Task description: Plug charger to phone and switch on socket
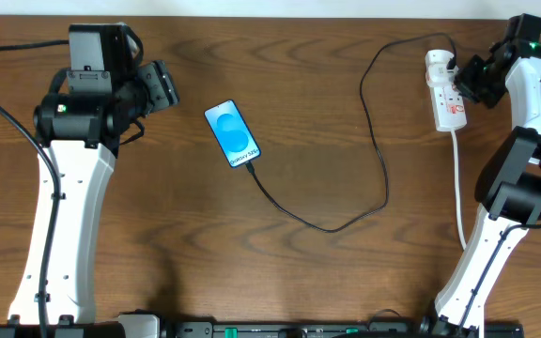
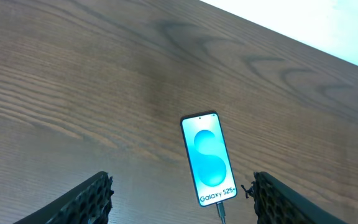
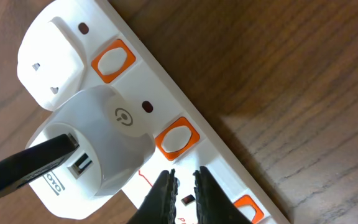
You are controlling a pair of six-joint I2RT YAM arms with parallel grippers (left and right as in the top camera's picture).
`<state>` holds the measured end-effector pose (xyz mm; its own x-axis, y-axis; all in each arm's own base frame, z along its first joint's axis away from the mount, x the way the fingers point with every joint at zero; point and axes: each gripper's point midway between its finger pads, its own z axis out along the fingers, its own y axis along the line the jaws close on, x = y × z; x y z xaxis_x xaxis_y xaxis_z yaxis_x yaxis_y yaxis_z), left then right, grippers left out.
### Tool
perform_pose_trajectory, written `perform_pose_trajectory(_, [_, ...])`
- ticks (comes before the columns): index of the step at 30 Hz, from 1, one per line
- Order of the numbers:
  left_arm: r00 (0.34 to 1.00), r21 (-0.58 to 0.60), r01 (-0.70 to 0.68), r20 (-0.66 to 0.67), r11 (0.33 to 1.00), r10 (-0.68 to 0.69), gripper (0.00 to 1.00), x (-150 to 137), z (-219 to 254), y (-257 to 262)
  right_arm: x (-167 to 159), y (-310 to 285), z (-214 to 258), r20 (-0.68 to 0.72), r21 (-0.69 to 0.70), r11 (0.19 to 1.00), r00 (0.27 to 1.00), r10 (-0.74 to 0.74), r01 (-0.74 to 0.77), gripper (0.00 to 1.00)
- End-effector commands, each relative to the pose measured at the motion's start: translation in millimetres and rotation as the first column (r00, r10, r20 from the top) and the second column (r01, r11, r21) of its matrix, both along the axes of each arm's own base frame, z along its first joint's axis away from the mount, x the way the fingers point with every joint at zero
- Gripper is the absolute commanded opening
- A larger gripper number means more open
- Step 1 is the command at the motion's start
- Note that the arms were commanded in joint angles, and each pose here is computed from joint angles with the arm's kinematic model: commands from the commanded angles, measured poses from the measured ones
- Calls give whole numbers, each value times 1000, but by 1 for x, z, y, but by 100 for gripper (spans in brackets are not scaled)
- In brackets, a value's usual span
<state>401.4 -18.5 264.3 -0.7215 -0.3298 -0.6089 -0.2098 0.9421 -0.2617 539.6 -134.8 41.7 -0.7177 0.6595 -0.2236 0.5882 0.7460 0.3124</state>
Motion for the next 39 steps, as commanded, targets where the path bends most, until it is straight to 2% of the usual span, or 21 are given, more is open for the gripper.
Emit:
perform_pose_trajectory(1, [1000,16,-7,-11,1000,7,73,2,-4,4,6,-3,8,29,3,1000,1000,3,-3,2])
perform_pose_trajectory(16, [1000,16,-6,-21,1000,7,73,0,-6,4,26,-4,17,109,45,997,992,-68,64,1])
perform_pose_trajectory(39, [1000,16,-7,-20,1000,7,73,0,-6,4,26,9,-6,79,111,992,995,-69,60,1])
